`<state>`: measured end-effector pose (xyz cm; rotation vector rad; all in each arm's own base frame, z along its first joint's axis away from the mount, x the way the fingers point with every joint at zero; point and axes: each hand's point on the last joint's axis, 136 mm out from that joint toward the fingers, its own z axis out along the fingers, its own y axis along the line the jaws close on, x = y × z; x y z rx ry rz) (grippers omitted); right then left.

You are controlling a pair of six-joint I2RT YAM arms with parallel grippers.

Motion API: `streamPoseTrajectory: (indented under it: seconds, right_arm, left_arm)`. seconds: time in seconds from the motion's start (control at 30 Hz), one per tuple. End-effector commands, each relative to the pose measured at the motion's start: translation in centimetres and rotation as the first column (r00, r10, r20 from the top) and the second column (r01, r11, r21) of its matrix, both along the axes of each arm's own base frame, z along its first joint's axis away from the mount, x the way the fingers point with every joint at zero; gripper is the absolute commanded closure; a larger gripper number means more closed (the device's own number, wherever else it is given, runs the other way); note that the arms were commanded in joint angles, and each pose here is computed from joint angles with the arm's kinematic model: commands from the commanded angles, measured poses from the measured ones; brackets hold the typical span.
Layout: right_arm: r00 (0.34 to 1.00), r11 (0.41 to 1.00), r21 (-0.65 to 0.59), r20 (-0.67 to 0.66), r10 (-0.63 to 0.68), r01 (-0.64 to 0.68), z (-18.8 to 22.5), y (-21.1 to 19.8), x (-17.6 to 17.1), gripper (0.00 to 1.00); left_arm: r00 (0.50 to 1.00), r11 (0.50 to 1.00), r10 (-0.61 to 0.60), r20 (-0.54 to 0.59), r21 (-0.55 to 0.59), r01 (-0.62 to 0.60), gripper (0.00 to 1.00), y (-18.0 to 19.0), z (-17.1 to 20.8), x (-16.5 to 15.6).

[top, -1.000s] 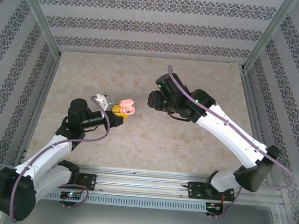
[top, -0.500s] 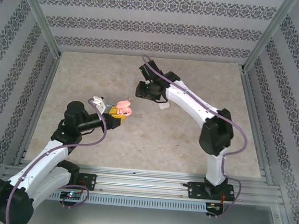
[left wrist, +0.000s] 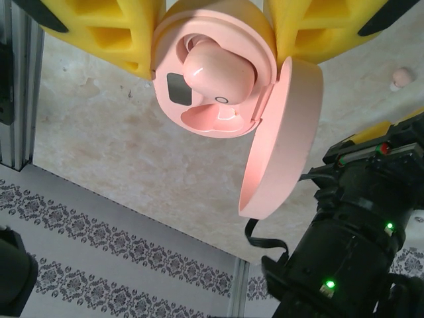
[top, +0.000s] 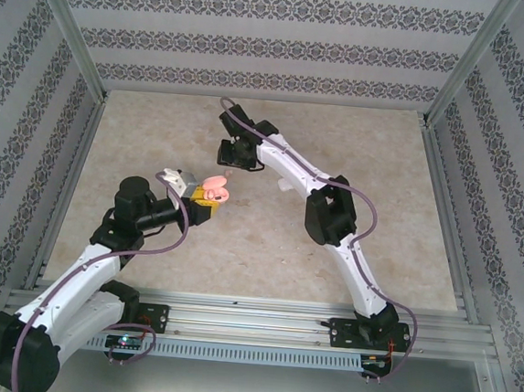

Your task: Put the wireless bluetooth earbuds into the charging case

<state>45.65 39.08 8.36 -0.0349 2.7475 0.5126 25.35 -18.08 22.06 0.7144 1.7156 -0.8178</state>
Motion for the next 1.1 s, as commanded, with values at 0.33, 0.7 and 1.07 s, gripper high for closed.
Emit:
streamPoseTrajectory:
  seconds: [0.33,0.7,1.07]
  right_arm:
    - [0.991,0.995,-0.035,0.098,0.091,-0.088,-3.3,1.9,2.6,0.56]
    - [0.981,0.981,0.018,0.023,0.191,-0.191,-6.2,2.5,2.1,0.56]
    - [0.965,0.971,-0.022,-0.114,0.235,-0.239,-6.8,0.3,-2.1,0.58]
  left_arm:
    - [1.0,1.0,-0.002,0.018,0.01,0.001,0.77,0.1,0.4,0.5]
    - [1.0,1.0,-0.004,0.014,0.024,0.003,0.77,0.2,0.1,0.2]
    - [1.0,1.0,-0.01,0.013,0.014,0.01,0.77,0.1,0.1,0.1]
